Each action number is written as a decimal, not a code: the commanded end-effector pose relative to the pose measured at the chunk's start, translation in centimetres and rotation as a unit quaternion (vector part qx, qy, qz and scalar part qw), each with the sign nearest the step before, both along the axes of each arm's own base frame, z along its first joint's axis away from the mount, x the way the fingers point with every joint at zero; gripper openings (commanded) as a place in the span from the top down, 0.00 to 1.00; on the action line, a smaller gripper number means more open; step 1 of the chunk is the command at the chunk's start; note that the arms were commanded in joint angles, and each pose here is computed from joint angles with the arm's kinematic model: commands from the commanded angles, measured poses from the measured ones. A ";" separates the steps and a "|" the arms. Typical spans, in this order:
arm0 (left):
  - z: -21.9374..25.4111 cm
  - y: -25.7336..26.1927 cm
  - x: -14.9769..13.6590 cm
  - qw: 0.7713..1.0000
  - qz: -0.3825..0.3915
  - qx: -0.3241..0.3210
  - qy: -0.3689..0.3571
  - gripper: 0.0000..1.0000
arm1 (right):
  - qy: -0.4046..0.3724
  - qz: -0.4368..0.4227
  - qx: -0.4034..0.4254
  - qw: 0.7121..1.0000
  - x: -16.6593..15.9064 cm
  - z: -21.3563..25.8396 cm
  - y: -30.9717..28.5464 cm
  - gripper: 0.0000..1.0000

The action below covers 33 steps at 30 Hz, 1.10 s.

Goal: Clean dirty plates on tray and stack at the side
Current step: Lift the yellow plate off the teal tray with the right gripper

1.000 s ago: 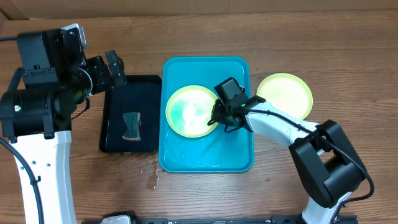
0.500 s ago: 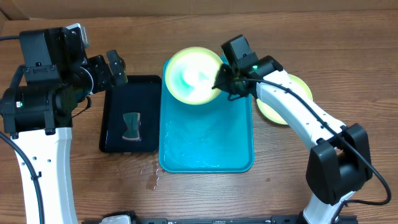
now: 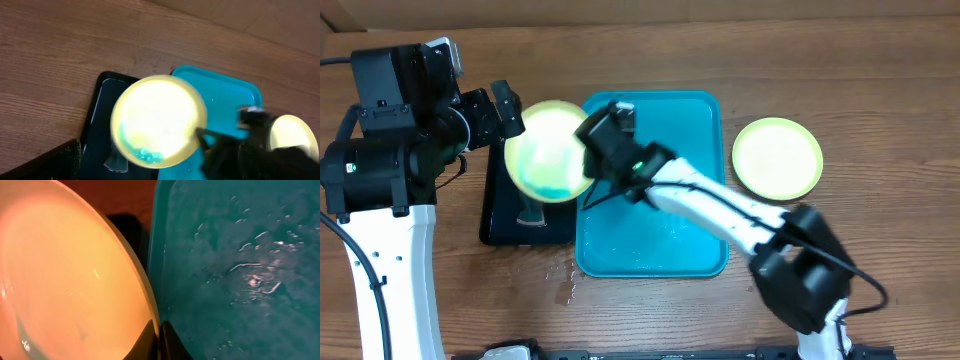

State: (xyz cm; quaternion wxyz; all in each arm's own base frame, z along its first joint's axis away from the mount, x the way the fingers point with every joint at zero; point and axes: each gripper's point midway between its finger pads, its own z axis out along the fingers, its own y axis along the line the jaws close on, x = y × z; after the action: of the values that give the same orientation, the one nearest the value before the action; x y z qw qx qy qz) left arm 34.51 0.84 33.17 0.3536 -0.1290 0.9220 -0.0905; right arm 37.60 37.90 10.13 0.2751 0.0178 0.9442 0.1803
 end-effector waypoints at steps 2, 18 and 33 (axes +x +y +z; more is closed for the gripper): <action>0.4 -0.1 0.2 1.000 0.003 -0.007 -0.006 0.00 | -0.111 0.000 -0.091 0.990 1.3 1.0 0.0 0.96; 0.4 -0.1 0.2 1.000 0.003 -0.007 -0.006 0.00 | -0.333 0.037 -0.130 0.933 4.1 19.1 0.4 0.96; 0.4 -0.1 0.2 1.000 0.003 -0.007 -0.006 0.00 | -0.441 0.117 -0.202 0.867 3.4 23.9 2.5 0.96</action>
State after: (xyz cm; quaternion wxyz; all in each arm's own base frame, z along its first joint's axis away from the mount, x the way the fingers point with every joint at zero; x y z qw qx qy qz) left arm 34.51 0.83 33.17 0.3536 -0.1289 0.9220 -0.0907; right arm 41.88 40.00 30.91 0.6117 -0.2086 0.7629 0.0172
